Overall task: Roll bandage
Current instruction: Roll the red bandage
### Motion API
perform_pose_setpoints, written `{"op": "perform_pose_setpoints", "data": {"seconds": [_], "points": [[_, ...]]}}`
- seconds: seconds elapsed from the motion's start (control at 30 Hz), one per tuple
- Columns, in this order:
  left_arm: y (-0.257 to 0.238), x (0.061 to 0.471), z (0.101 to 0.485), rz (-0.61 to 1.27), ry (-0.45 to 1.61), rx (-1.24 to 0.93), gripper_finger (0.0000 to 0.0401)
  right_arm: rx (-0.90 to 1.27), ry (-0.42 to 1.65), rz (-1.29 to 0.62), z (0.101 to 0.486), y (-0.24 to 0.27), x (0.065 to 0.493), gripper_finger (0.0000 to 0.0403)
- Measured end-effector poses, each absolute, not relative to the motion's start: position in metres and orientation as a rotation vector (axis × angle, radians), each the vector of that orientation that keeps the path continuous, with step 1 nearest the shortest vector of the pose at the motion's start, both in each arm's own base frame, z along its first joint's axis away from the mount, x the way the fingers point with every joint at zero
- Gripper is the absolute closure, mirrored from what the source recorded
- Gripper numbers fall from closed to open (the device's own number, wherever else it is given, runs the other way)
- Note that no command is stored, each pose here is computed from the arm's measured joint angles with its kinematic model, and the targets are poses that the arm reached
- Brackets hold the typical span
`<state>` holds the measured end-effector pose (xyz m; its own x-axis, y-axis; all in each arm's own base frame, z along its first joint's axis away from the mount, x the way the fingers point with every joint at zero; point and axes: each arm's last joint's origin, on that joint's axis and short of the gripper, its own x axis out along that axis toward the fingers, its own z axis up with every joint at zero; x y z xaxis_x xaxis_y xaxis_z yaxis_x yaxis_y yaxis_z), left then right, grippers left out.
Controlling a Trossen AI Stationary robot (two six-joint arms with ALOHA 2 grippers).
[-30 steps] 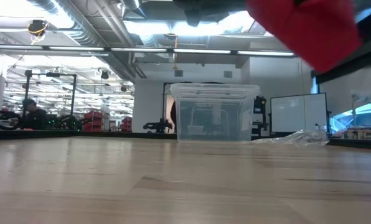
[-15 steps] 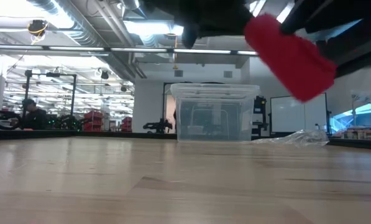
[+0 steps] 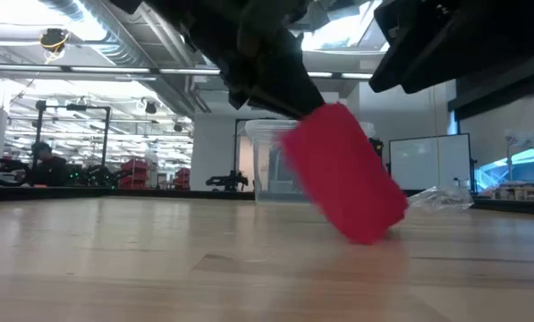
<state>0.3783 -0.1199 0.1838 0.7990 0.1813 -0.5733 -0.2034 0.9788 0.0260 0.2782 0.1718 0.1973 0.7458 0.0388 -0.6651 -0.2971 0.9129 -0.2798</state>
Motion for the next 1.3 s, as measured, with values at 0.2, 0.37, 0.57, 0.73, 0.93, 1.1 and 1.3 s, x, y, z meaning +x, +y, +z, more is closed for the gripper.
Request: {"op": "perform_pose_setpoints", "data": {"seconds": [0.2,0.37,0.57,0.73,0.93,1.1,1.3], "points": [[-0.125,0.382,0.18,0.203,0.565,-0.01,0.0388,-0.328,0.693,0.222,0.223,0.17,0.26,0.0256],[-0.134,0.386,0.197,0.166,0.411,0.036,0.0388,-0.252,0.664,0.232,0.259,0.164,0.227,0.0256],[-0.135,0.392,0.21,0.15,0.284,0.1,0.0388,-0.204,0.728,0.179,0.264,0.155,0.201,0.0256],[-0.142,0.392,0.221,0.123,0.186,0.154,0.0388,-0.171,0.739,0.118,0.243,0.144,0.177,0.0256],[-0.151,0.39,0.235,0.105,0.053,0.181,0.0388,-0.1,0.587,0.085,0.234,0.144,0.145,0.0256],[-0.147,0.391,0.248,0.125,-0.071,0.151,0.0388,-0.155,0.431,0.045,0.235,0.156,0.132,0.0256],[-0.143,0.393,0.25,0.132,-0.092,0.125,0.0388,-0.314,0.247,-0.092,0.245,0.168,0.124,0.0256]]}}
